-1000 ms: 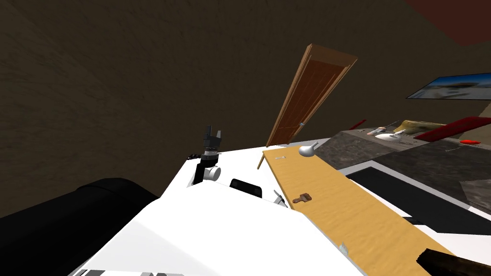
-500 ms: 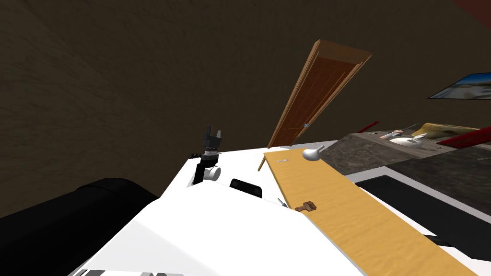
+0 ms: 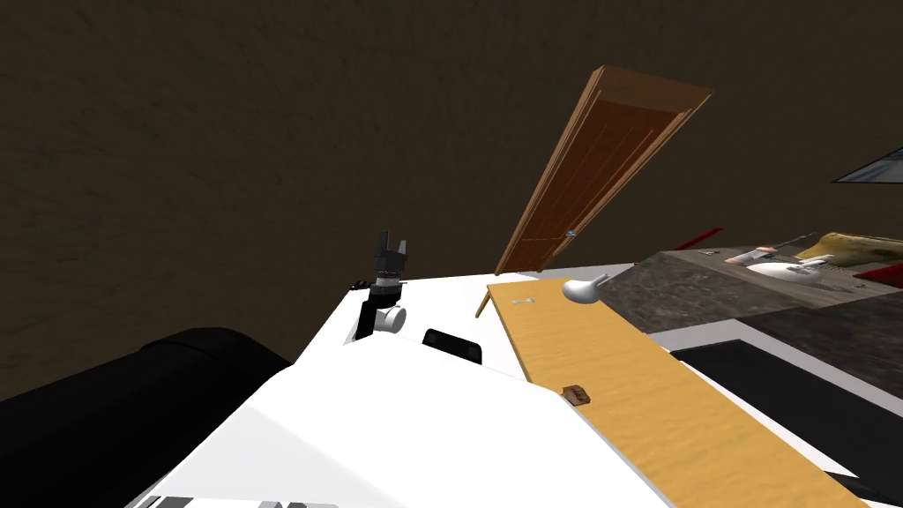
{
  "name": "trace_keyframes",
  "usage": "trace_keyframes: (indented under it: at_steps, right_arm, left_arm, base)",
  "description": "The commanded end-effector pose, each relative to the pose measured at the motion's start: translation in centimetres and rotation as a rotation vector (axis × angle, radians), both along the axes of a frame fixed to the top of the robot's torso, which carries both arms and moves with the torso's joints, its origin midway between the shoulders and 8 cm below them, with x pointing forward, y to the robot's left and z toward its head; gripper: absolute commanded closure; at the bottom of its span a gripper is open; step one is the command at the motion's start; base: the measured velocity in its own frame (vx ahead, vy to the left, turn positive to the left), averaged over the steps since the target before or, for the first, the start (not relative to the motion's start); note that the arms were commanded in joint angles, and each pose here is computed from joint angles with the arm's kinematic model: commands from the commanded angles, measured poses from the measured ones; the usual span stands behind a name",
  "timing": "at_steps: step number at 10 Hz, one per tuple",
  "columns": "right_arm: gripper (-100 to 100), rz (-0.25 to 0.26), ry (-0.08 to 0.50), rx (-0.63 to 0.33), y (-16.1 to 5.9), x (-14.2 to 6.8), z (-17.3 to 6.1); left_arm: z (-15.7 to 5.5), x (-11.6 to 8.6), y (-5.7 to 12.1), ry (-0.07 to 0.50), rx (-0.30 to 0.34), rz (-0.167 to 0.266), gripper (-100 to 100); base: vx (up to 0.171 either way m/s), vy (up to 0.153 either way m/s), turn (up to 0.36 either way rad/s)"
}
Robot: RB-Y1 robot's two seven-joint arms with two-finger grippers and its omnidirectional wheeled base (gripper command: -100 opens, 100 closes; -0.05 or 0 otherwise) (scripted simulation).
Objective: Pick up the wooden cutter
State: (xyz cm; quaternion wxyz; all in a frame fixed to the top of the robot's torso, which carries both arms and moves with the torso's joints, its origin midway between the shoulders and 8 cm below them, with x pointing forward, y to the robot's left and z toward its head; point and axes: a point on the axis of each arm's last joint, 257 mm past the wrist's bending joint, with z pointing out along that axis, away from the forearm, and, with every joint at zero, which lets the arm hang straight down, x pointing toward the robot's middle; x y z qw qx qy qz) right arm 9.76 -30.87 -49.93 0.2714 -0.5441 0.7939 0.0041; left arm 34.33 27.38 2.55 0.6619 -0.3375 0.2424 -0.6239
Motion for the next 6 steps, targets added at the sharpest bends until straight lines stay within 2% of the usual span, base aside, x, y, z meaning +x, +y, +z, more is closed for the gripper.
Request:
trace_keyframes:
  at_steps: [1, 2, 3, 5, 6]
  right_arm:
    - [-100, 0.002, 0.002, -0.003, 0.0, 0.1, 0.0]
    - [-100, 0.035, 0.033, -0.063, -2.3, -1.4, -0.8]
    - [-100, 0.049, 0.030, -0.074, -2.4, -1.5, -0.8]
    - [-100, 0.113, 0.087, -0.185, -6.9, -4.2, -1.8]
    - [-100, 0.132, 0.082, -0.197, -6.9, -4.1, -1.8]
  left_arm:
    - [0.0, 0.0, 0.0, 0.000, 0.000, 0.000, 0]
    - [0.0, 0.0, 0.0, 0.000, 0.000, 0.000, 0]
    - [0.0, 0.0, 0.0, 0.000, 0.000, 0.000, 0]
    - [0.0, 0.0, 0.0, 0.000, 0.000, 0.000, 0]
    - [0.0, 0.0, 0.0, 0.000, 0.000, 0.000, 0]
  base:
    - [0.007, 0.001, -0.005]
    - [0.038, -0.012, 0.109]
    - [0.042, -0.016, 0.084]
    - [0.084, -0.026, 0.134]
    - [0.068, -0.022, 0.048]
